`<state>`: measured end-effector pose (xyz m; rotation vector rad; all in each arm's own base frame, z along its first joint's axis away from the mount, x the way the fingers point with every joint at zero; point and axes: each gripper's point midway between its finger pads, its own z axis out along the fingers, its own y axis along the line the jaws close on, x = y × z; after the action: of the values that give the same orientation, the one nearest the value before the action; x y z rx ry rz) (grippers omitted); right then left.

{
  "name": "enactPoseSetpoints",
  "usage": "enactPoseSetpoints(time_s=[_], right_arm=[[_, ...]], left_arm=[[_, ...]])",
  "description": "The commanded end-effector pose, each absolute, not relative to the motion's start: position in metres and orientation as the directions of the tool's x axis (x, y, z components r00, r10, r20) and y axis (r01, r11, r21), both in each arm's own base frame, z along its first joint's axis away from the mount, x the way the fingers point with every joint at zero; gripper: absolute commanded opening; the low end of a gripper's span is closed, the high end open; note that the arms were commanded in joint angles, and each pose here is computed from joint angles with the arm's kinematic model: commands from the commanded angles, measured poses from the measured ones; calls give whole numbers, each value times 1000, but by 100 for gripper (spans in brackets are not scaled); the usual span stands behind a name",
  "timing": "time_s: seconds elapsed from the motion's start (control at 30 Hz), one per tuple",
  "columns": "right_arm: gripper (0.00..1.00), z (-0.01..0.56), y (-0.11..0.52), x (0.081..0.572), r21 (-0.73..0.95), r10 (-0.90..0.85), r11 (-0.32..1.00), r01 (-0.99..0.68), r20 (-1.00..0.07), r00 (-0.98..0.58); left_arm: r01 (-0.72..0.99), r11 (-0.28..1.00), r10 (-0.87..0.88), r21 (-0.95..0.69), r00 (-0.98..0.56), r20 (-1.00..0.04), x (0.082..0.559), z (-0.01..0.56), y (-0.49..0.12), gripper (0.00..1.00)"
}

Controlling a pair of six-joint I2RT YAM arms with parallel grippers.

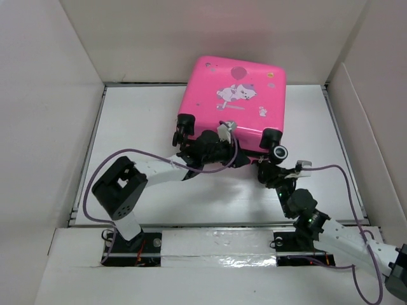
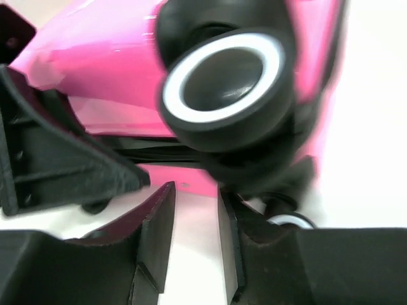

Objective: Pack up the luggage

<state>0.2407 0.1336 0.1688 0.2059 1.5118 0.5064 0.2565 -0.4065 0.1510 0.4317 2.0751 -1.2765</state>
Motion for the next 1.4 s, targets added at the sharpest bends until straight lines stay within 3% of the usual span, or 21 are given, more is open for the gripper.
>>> enactPoseSetpoints(time_s=[0.0, 0.07, 0.1, 0.13, 0.27, 0.37, 0.4, 0.5, 0.6, 0.73, 0.77, 0.83, 0.97, 1.03, 1.23, 1.37], right_arm=[[31, 140, 112, 241, 402, 398, 911, -93, -915, -66], [19, 135, 110, 242, 391, 386, 916, -91, -920, -70], [4, 133, 111, 242, 389, 382, 916, -97, -921, -80], [0, 131, 109, 244, 383, 377, 919, -89, -923, -79], [0, 135, 115, 257, 350, 344, 929, -120, -936, -67], [9, 131, 117, 268, 321, 315, 941, -108, -947, -67], [20, 123, 115, 272, 306, 298, 948, -93, -951, -83], [36, 130, 109, 281, 341, 339, 938, -67, -940, -45], [45, 129, 100, 287, 358, 357, 933, -30, -934, -24], [53, 134, 78, 294, 370, 370, 927, 61, -929, 20], [54, 135, 74, 294, 380, 379, 922, 72, -925, 27], [56, 135, 73, 297, 392, 392, 918, 58, -920, 21], [64, 137, 72, 304, 392, 391, 919, 36, -920, 25], [68, 135, 72, 306, 382, 382, 924, 33, -924, 21], [68, 151, 66, 319, 335, 332, 941, 45, -941, 58], [67, 158, 56, 326, 332, 326, 939, 87, -942, 83]], left_arm=[[702, 304, -103, -644, -648, -755, 259, 217, -453, 33], [725, 248, -109, -643, -639, -762, 258, 237, -471, 33], [722, 242, -95, -648, -647, -756, 257, 231, -479, 33], [722, 242, -96, -648, -647, -757, 261, 232, -483, 33], [750, 188, -99, -634, -627, -772, 266, 260, -507, 33], [761, 180, -82, -623, -619, -781, 270, 268, -521, 33], [757, 176, -63, -629, -629, -774, 268, 261, -529, 33], [753, 133, -34, -645, -647, -762, 263, 262, -545, 33], [757, 92, -4, -647, -649, -761, 248, 268, -552, 36], [768, 118, -43, -629, -629, -776, 245, 280, -526, 51], [747, 169, -41, -643, -647, -762, 249, 260, -512, 55], [755, 197, -113, -625, -616, -780, 255, 283, -484, 62], [707, 372, -175, -601, -582, -794, 259, 259, -427, 64], [719, 384, -231, -579, -533, -814, 250, 280, -403, 63], [642, 526, -295, -558, -477, -828, 236, 264, -333, 60], [487, 690, -336, -536, -440, -833, 244, 230, -279, 60]])
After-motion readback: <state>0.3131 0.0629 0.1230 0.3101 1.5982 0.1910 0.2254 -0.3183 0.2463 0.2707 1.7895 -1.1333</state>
